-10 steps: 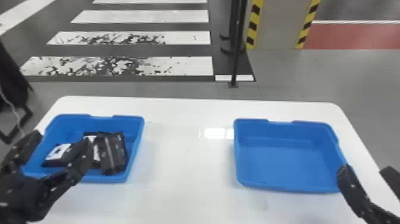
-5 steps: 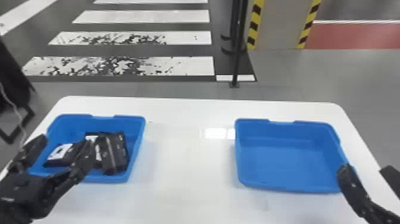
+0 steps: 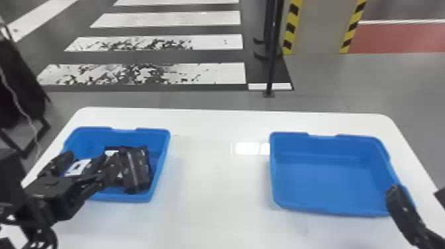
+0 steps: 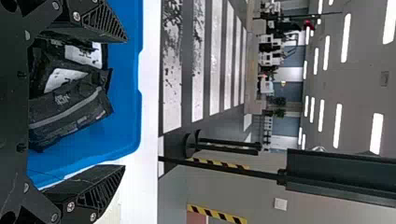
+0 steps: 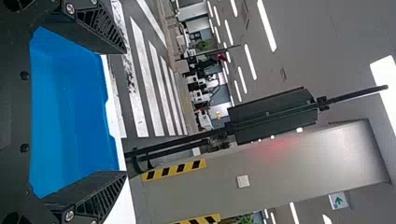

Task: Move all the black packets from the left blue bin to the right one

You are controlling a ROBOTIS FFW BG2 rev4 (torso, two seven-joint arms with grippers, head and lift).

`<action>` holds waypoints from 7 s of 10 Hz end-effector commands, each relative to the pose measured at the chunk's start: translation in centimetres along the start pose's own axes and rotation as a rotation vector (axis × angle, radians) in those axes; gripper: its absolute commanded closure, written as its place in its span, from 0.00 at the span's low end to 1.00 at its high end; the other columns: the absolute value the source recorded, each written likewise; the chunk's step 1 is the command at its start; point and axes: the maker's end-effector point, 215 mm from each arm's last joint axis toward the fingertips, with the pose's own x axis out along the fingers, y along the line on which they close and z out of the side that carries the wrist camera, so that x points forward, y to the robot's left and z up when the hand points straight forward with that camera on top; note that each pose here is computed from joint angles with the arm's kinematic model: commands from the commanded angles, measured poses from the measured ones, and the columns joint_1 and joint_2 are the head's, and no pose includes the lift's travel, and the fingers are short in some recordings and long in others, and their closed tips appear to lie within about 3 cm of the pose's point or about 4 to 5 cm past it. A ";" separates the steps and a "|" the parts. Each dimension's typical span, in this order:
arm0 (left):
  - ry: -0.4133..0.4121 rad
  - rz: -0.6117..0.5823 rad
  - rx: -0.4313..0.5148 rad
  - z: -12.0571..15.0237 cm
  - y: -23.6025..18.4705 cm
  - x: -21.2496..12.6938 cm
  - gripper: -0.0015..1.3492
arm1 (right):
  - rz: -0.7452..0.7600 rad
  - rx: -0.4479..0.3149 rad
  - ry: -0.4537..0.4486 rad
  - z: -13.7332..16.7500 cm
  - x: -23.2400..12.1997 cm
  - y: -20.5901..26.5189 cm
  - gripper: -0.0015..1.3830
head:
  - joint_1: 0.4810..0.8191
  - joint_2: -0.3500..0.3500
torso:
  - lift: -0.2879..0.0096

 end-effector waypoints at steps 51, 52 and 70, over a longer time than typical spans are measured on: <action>0.039 -1.087 -0.657 1.9 -34.4 1.7 0.68 | 0.518 0.613 0.202 -7.4 5.0 19.8 0.92 | 0.63 0.32 | 0.48; 0.016 -1.068 -0.673 2.2 -33.6 1.9 0.40 | 0.518 0.611 0.199 -7.4 4.9 19.7 0.92 | 0.63 0.32 | 0.48; -0.116 -0.445 -0.461 -0.2 -6.2 4.1 0.10 | -0.079 -0.184 0.048 0.1 0.4 -5.4 0.10 | 0.63 0.25 | 0.48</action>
